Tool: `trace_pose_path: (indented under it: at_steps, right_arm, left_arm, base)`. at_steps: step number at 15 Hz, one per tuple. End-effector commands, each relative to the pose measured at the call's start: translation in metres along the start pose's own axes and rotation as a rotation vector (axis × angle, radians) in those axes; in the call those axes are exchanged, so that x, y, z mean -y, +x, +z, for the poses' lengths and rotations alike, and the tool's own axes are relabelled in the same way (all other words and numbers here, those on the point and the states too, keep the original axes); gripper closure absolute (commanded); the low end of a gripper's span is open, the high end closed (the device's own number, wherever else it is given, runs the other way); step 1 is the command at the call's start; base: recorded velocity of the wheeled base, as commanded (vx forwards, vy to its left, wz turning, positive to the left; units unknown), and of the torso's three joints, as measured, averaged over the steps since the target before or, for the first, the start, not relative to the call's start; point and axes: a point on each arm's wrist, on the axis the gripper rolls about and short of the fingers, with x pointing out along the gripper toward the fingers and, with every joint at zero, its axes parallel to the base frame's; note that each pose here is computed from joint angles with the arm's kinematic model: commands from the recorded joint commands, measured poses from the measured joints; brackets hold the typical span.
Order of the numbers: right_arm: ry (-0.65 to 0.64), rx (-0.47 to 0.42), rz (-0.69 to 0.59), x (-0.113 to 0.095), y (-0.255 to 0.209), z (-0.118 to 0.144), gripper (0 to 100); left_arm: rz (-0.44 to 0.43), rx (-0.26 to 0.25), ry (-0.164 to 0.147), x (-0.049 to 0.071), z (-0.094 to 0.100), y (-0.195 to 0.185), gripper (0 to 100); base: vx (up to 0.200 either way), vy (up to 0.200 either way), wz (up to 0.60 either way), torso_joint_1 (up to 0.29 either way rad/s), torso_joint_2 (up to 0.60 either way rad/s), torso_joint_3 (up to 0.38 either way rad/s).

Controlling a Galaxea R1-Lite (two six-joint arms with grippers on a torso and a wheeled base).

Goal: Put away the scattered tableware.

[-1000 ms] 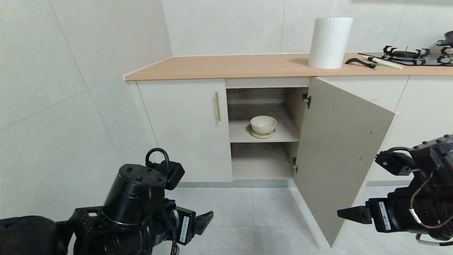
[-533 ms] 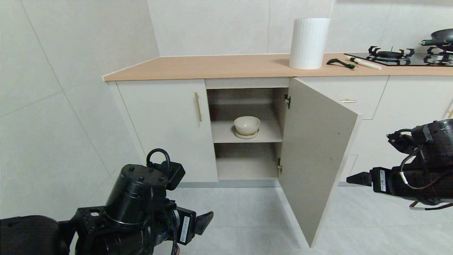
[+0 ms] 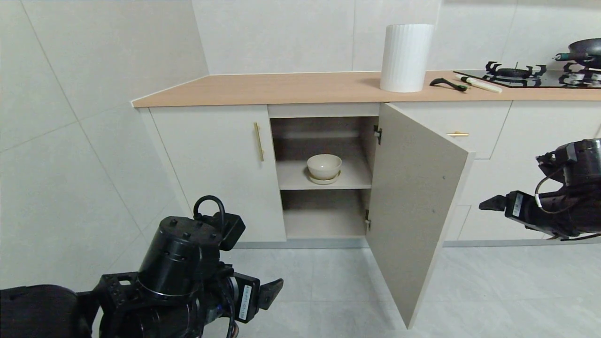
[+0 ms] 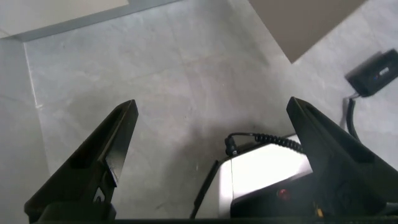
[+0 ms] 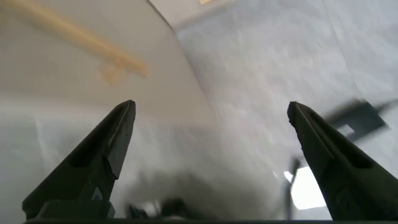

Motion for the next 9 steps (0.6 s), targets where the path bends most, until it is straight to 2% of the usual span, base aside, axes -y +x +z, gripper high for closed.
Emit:
trace_pose_path:
  at_steps: [1,6,9]
  right_arm:
    - [0.034,0.006,-0.005,-0.001,0.038,0.009,0]
    - [0.026,0.005,0.014,-0.012,0.069,0.018,0]
    - [-0.001,-0.009,0.046,-0.028,0.084,0.015,0]
  left_arm:
    - [0.003,0.009,-0.007,-0.002,0.002,-0.001,0]
    - [0.008,0.025,-0.019,-0.004,0.005,-0.003,0]
    - [0.01,0.025,-0.017,-0.004,0.005,-0.003,0]
  base:
    - [0.0,0.0,0.0,0.0,0.0,0.0]
    - [0.0,0.0,0.0,0.0,0.0,0.0]
    - [0.0,0.0,0.0,0.0,0.0,0.0]
